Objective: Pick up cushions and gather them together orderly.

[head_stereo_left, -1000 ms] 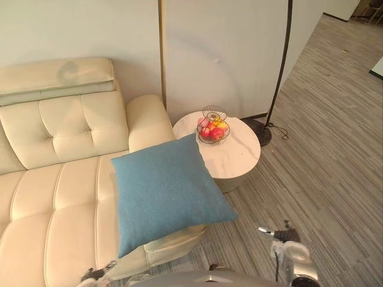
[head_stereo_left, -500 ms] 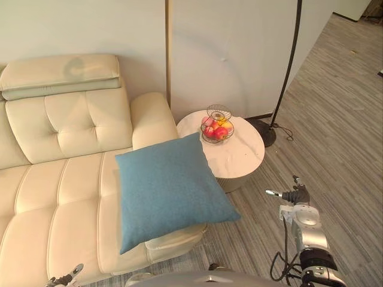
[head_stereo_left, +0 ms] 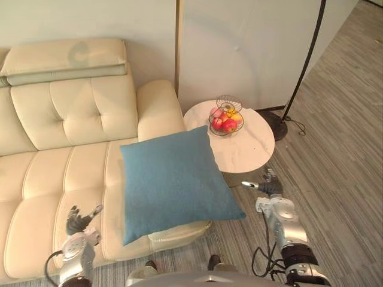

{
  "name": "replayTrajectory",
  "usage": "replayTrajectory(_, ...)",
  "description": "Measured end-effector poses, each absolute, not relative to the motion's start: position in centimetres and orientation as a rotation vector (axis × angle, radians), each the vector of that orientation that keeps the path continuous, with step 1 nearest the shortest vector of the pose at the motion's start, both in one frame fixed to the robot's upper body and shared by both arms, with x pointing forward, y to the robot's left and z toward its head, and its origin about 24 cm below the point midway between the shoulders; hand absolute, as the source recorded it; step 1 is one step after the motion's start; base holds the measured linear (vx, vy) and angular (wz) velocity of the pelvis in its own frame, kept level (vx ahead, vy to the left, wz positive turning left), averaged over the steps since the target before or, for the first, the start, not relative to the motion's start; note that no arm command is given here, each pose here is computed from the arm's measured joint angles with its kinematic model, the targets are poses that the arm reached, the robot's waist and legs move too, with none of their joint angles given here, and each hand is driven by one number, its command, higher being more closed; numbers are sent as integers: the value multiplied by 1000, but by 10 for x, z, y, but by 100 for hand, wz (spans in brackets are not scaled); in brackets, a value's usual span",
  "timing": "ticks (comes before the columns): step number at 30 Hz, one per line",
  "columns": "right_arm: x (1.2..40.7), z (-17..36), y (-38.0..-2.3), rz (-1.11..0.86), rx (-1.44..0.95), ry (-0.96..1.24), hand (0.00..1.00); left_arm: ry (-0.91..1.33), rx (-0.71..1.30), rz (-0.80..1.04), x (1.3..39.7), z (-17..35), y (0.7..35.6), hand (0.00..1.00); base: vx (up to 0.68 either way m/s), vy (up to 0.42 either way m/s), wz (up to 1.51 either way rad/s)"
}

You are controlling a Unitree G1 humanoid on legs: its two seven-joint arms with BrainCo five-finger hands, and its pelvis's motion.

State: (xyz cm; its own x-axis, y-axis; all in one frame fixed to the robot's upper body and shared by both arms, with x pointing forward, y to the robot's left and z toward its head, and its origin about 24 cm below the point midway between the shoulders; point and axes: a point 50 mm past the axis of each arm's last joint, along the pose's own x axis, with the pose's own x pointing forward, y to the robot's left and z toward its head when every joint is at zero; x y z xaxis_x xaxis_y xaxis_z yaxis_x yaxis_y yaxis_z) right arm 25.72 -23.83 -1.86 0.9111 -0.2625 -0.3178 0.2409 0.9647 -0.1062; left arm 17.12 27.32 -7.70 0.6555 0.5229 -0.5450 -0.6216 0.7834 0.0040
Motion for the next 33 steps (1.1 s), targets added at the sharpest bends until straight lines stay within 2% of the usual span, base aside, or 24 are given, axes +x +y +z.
replayTrajectory(11,280,-10,-196,-119,-45,296,0,479,-162,407,227,-59,223,0,-41,2,2)
replayTrajectory(23,300,0,-153,7,-1,269,0,452,-144,344,252,-49,203,0,-72,5,-6)
replayTrajectory(24,300,0,-152,9,6,267,100,452,-144,343,253,-49,202,100,-78,13,-6)
replayTrajectory(33,309,7,-126,118,-41,248,100,448,-102,334,264,-45,200,100,-57,7,-3)
